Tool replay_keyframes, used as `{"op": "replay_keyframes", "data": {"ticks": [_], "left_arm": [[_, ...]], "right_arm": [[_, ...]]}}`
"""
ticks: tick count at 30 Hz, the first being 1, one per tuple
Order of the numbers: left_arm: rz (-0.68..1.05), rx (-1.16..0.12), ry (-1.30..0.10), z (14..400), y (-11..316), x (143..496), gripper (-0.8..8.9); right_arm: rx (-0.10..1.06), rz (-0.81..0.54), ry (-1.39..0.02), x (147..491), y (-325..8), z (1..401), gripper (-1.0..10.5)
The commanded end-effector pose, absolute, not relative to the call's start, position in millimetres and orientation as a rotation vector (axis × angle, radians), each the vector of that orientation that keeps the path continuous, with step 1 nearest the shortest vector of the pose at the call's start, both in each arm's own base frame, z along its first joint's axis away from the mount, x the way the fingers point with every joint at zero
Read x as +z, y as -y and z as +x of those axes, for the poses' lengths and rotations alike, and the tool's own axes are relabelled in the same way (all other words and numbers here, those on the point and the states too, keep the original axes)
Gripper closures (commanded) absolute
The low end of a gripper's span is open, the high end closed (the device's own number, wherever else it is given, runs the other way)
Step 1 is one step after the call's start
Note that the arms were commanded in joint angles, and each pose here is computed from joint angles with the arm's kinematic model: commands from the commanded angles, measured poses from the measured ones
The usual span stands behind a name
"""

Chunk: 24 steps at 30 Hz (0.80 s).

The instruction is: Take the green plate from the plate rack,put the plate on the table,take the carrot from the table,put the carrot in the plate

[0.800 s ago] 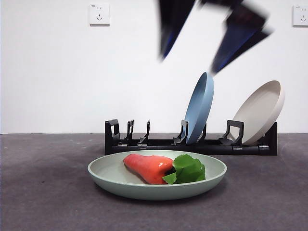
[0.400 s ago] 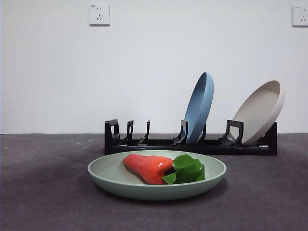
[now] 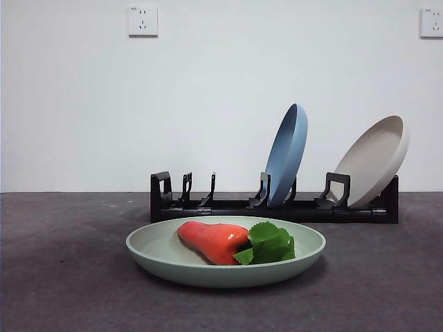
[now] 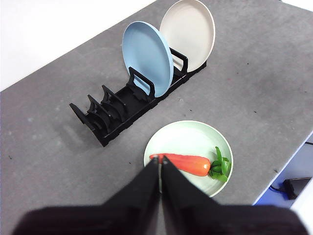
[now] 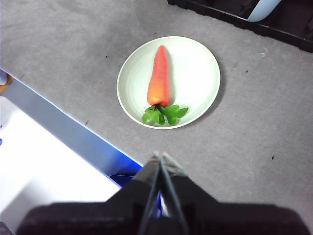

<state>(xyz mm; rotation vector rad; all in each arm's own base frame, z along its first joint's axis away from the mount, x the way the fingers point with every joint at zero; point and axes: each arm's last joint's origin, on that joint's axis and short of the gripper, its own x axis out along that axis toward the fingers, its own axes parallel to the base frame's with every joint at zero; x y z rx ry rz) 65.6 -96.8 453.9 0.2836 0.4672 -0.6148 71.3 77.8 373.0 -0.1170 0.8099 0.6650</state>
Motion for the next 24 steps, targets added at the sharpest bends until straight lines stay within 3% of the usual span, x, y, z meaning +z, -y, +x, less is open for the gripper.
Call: {"op": "replay_keyframes", "data": {"ticks": [1,24], "left_arm": [[0.274,-0.606,-0.472,65.8,96.3,453.3,8.17],[0.3,-0.598,-0.458,66.3,95.8,453.6,8.17]], "right_arm": [[0.664,-0.108,-0.813,372.3,-78.6,71.8,9.4],[0.664,-0.108,-0.812,372.4,-78.3,71.5,9.4]]}}
